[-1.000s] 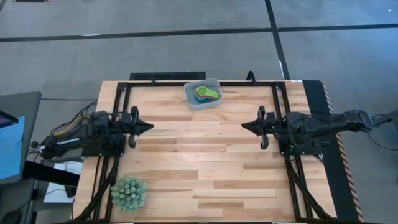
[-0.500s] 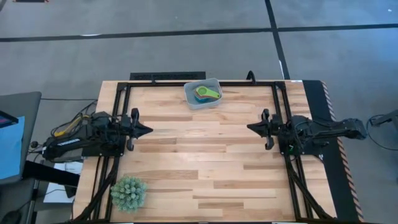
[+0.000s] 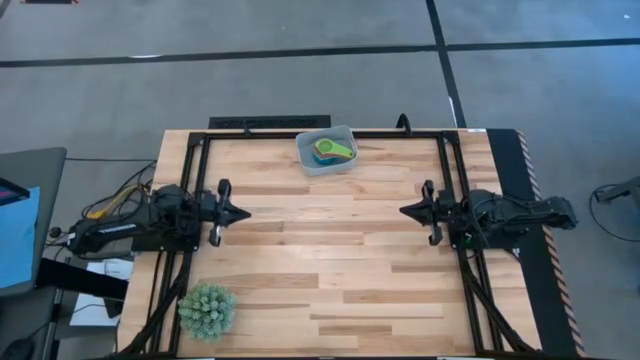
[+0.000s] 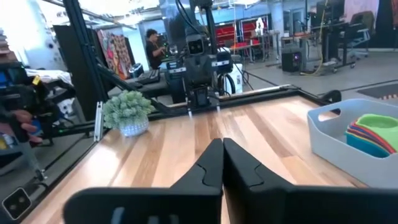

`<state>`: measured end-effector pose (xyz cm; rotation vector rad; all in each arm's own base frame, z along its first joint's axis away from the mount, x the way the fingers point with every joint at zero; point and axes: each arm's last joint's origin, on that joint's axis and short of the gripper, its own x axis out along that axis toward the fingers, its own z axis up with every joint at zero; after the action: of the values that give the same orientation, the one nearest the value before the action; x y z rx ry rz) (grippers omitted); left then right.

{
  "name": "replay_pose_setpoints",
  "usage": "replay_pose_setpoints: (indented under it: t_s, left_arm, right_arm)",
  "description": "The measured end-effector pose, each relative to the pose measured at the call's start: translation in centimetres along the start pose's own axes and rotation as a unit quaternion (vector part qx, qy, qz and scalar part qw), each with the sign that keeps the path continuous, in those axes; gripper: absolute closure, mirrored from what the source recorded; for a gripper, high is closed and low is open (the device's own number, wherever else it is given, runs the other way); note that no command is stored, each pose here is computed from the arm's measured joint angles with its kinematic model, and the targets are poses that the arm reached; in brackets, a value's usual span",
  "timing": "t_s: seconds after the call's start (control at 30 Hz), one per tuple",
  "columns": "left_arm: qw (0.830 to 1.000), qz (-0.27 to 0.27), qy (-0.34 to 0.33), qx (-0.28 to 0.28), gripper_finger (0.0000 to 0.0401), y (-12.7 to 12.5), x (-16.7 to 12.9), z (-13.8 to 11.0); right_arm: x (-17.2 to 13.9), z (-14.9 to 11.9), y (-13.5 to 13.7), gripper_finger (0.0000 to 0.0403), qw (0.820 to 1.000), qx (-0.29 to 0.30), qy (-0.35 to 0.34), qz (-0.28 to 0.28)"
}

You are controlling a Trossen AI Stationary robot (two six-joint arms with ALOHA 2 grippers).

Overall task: Nest measuring cups in basket
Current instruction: Return to Home Position

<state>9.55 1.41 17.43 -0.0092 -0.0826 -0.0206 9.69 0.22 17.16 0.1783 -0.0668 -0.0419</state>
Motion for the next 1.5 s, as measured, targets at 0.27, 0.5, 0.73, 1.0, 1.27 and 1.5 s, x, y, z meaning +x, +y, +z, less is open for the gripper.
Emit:
replay_pose_setpoints:
  t_s: [0.27, 0.5, 0.73, 1.0, 1.27, 1.5]
  left_arm:
    - [0.999, 0.043, 0.011, -0.020, 0.0401, 0.2, 0.0, -0.2]
    - [0.994, 0.101, 0.020, -0.022, 0.0401, 0.6, 0.0, -0.5]
    - [0.992, 0.123, 0.023, -0.026, 0.0401, 0.7, 0.0, -0.6]
    - [0.992, 0.123, 0.023, -0.026, 0.0401, 0.7, 0.0, -0.6]
    - [0.992, 0.123, 0.023, -0.027, 0.0401, 0.7, 0.0, -0.6]
    - [0.992, 0.123, 0.024, -0.027, 0.0401, 0.7, 0.0, -0.7]
  right_arm:
    - [0.0, -0.1, 0.0, 0.0353, 0.999, 0.034, 0.005, -0.002]
    - [0.0, -0.2, 0.0, 0.0356, 0.999, 0.034, 0.006, -0.003]
    - [-0.2, 0.6, -1.1, 0.0355, 0.935, 0.297, -0.103, -0.163]
    - [-0.3, 0.7, -1.5, 0.0356, 0.902, 0.365, -0.136, -0.185]
    - [-0.3, 0.7, -1.5, 0.0356, 0.902, 0.365, -0.137, -0.185]
    - [-0.3, 0.7, -1.5, 0.0356, 0.902, 0.366, -0.137, -0.185]
